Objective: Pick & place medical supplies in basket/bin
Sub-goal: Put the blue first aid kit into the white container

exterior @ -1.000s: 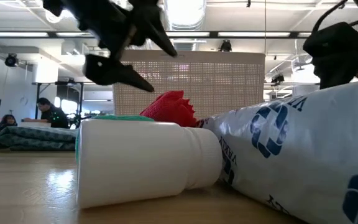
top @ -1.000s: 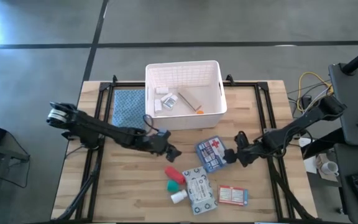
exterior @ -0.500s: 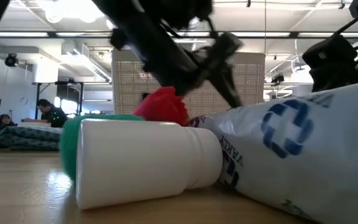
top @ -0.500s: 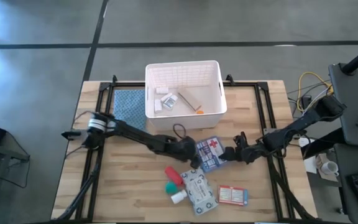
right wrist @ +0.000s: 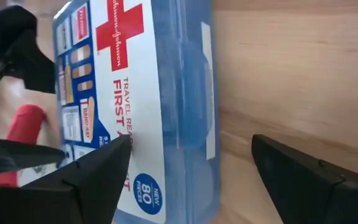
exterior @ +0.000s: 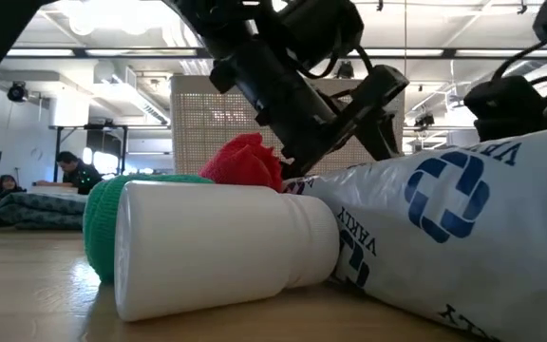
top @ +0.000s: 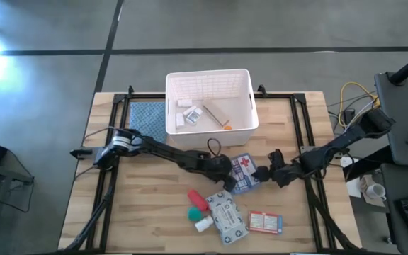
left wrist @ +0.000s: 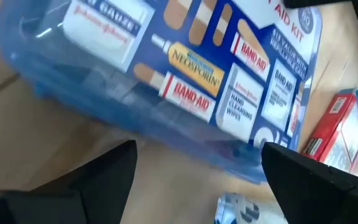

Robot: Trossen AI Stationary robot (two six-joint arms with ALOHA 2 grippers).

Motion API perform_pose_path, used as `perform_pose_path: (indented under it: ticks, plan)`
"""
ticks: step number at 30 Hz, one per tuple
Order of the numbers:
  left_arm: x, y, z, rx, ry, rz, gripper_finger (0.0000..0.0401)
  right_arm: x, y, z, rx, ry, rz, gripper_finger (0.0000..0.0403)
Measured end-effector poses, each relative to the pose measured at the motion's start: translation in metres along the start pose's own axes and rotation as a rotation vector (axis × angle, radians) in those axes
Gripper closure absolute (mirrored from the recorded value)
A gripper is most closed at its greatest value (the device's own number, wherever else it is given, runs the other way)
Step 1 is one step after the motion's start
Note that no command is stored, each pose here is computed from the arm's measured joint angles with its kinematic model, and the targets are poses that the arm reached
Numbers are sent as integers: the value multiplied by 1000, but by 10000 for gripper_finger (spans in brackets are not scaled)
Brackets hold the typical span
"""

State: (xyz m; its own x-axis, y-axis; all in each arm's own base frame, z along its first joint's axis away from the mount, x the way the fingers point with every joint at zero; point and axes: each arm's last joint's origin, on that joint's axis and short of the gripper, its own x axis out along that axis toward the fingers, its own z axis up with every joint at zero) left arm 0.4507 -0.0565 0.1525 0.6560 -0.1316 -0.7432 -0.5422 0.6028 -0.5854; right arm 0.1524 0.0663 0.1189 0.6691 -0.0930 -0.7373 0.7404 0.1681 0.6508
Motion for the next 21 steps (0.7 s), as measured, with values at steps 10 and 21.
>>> perform_pose_path:
  ticks: [10, 21]
  plan:
    - [6, 9, -6, -23, -3, -9, 95, 5, -12, 1, 13, 18, 114, 78]
    - [12, 12, 3, -37, -22, -55, 100, 1, 9, -3, -116, 38, 156, 78]
